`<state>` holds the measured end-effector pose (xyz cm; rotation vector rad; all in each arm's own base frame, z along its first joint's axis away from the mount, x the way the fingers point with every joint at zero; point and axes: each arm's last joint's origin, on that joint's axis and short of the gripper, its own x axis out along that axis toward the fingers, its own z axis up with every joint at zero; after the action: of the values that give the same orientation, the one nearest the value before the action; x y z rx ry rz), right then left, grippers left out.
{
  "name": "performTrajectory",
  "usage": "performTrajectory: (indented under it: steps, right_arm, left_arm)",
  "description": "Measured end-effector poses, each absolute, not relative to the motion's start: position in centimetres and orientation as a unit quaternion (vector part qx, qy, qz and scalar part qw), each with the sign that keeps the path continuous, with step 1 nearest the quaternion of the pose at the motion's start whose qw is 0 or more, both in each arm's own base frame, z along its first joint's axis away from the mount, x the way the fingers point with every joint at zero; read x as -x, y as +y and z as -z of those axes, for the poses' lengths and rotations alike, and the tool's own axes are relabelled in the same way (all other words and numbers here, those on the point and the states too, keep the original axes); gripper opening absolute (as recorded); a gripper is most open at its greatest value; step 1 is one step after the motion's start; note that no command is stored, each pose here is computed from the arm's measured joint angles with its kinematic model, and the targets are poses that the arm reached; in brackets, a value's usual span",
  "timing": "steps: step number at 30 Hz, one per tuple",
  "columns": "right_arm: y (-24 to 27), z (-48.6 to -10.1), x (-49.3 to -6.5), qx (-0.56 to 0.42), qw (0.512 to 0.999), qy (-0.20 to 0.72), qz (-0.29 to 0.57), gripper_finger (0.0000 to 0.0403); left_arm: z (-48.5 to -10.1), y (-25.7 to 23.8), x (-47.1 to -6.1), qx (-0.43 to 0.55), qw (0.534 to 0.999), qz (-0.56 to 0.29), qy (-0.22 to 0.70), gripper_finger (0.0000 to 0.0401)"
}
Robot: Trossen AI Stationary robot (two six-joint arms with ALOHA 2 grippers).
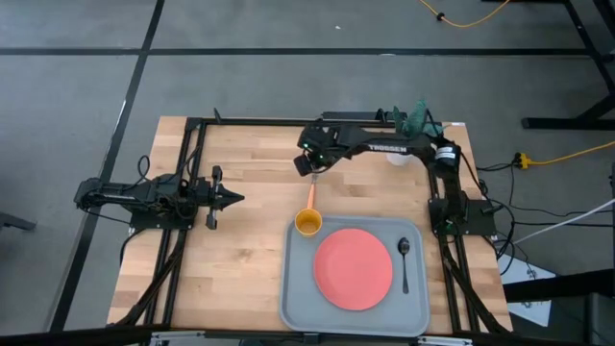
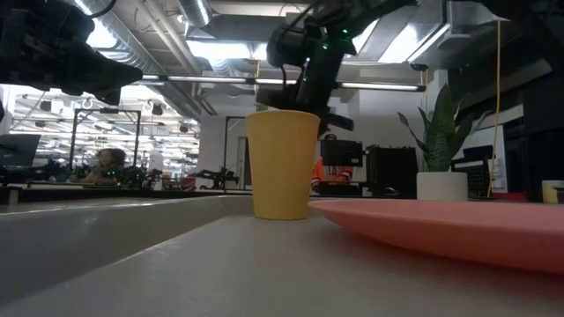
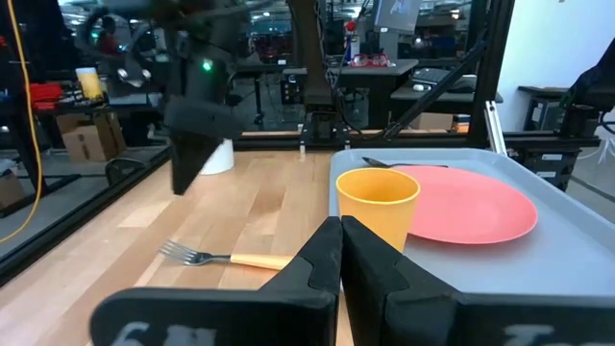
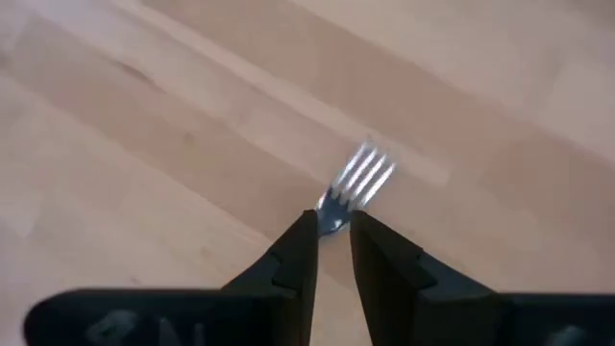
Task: Pick and place plate/cup/fork/spoon on tray
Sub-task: Put the orange fork on the light blue tray
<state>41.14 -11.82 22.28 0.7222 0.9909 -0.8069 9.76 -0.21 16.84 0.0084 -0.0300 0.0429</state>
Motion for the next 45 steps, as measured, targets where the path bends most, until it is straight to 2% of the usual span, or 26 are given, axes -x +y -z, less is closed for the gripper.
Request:
performTrajectory:
  steps: [5,11,18,32,40,45]
  right_arm:
    - [-10.2,-20.1,-40.9,-0.391,0.708,0.412,0.42,0.008]
    - [-9.4,-18.9,-41.3,-0.411,0.716,0.376,0.42,0.0117]
    - [-8.3,-17.8,-41.4,-0.42,0.702,0.388,0.424,0.0137]
    - [-8.2,-13.7,-42.3,-0.474,0.651,0.416,0.421,0.0138]
    - [-8.0,-13.0,-42.2,-0.481,0.632,0.444,0.415,0.0137]
    - [-8.4,-12.8,-41.1,-0.465,0.606,0.486,0.425,0.0113]
  left_arm:
    - [-16.8,-0.2,-9.8,-0.004,1.0,-0.021,-0.015,0.0]
    - [-16.8,-0.2,-9.8,-0.004,1.0,-0.021,-0.015,0.0]
    - [-16.8,-0.2,-9.8,-0.004,1.0,-0.021,-0.015,0.0]
    - [-16.8,-0.2,-9.8,-0.004,1.0,-0.021,-0.015,0.0]
    - [-16.8,-0.2,-9.8,-0.004,1.0,-0.021,-0.015,0.0]
    - [-16.8,-0.2,-9.8,-0.004,1.0,-0.021,-0.015,0.0]
